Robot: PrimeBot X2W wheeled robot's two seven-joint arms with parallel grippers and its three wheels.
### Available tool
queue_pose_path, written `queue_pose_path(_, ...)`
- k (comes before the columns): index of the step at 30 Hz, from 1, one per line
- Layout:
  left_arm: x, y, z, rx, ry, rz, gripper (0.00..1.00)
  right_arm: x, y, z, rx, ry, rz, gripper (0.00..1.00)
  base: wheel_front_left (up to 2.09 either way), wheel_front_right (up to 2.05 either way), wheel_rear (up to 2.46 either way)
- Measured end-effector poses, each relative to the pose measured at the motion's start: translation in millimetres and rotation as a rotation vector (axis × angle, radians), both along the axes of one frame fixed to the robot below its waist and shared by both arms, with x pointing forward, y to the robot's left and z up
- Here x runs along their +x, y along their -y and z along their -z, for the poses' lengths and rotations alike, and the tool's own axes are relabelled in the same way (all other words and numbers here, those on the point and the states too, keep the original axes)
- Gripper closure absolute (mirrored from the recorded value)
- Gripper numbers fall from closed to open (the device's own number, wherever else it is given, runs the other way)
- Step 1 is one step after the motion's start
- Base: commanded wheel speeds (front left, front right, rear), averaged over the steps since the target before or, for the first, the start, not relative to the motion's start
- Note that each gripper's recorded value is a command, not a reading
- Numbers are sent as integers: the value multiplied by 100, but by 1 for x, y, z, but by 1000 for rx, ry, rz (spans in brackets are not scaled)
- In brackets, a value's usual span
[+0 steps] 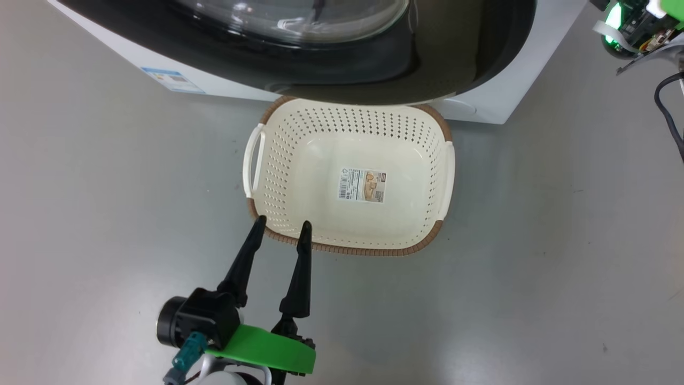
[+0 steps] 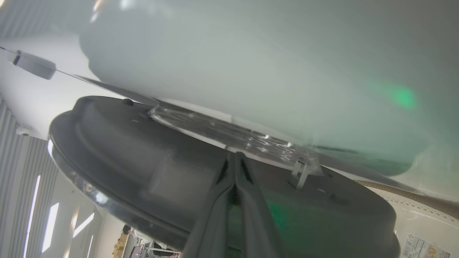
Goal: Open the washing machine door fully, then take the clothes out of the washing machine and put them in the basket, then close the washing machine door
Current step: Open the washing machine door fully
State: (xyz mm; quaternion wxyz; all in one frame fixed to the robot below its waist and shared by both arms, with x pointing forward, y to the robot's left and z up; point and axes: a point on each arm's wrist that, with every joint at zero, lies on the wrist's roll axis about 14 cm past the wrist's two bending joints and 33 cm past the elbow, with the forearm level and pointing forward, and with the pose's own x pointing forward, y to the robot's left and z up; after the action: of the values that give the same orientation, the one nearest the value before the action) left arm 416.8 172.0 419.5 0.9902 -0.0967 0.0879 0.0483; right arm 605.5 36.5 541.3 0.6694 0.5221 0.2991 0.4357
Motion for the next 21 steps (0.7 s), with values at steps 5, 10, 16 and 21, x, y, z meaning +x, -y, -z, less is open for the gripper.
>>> queue_pose_path(5,0,1,-9,-2,25,4,0,-13,-3,-3,-17,7,-24,100,0,0,0)
queue_pose_path(10,-2,1,-19,-3,54,2,0,-35,-10,-3,-38,15,-57,100,0,0,0)
queue_pose_path(16,-12,-1,-26,-7,64,-10,0,-61,-17,-6,-47,15,-96,100,0,0,0)
queue_pose_path(21,-22,-1,-31,-6,75,-14,0,-84,-21,-9,-50,10,-127,100,0,0,0)
